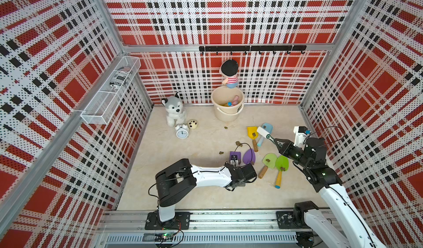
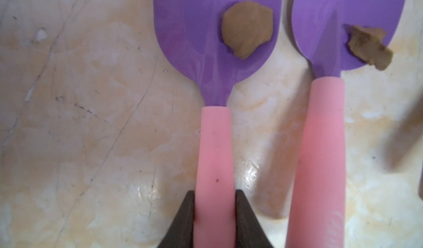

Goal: Brush the soil off the hand trowel and place it into the bucket
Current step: Pick up the hand trowel from the center of the board, then brush off the soil from the hand trowel.

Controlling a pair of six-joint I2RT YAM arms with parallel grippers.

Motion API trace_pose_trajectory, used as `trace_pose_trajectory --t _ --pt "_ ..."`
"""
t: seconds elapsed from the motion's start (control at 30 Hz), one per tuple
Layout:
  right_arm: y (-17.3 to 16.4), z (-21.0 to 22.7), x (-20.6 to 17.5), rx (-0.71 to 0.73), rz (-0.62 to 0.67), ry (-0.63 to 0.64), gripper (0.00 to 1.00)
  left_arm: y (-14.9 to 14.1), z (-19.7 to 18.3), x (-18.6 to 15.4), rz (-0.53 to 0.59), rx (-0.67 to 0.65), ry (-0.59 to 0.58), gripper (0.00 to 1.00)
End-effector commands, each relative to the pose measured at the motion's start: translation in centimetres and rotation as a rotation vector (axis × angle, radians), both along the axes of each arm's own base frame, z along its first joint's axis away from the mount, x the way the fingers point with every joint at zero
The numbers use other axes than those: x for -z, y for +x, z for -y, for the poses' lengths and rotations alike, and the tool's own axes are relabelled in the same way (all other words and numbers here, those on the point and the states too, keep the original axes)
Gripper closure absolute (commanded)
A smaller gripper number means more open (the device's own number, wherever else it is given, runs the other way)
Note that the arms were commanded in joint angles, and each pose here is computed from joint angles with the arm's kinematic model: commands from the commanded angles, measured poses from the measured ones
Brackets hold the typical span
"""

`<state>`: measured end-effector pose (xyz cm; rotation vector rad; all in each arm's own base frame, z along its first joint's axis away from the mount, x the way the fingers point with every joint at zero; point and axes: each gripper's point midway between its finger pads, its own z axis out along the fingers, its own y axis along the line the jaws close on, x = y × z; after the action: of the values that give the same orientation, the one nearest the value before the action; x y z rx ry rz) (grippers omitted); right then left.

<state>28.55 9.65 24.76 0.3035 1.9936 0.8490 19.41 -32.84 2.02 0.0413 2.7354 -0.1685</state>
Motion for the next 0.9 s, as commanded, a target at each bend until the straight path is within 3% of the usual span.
trace_pose_trajectory --t 0.0,0.07,0.3,0.5,0.67,0.87 --pt "0.2 0.2 -1.0 0.010 0.030 0.011 1.00 -0.3 -0.1 -2.3 -0.054 0.047 -0.024 0.93" --pt "0.2 -0.1 -1.0 -0.005 0.029 0.019 1.00 -0.2 -0.6 -3.1 -0.088 0.075 -0.038 1.00" --pt "-0.7 -2.0 -1.1 -0.127 0.041 0.058 1.00 2.1 -4.7 -8.4 -0.045 0.187 -0.075 1.00" --pt "-2.6 -5.5 -2.6 -0.373 0.108 0.156 1.00 4.1 -9.9 -11.5 -0.048 0.237 -0.200 1.00" --pt "-4.3 -8.3 -3.4 -0.545 0.123 0.237 1.00 5.0 -13.3 -12.9 -0.020 0.236 -0.129 1.00" --pt "-5.8 -12.9 -3.6 -0.695 0.142 0.289 1.00 4.7 -13.8 -13.1 -0.032 0.272 -0.086 1.00"
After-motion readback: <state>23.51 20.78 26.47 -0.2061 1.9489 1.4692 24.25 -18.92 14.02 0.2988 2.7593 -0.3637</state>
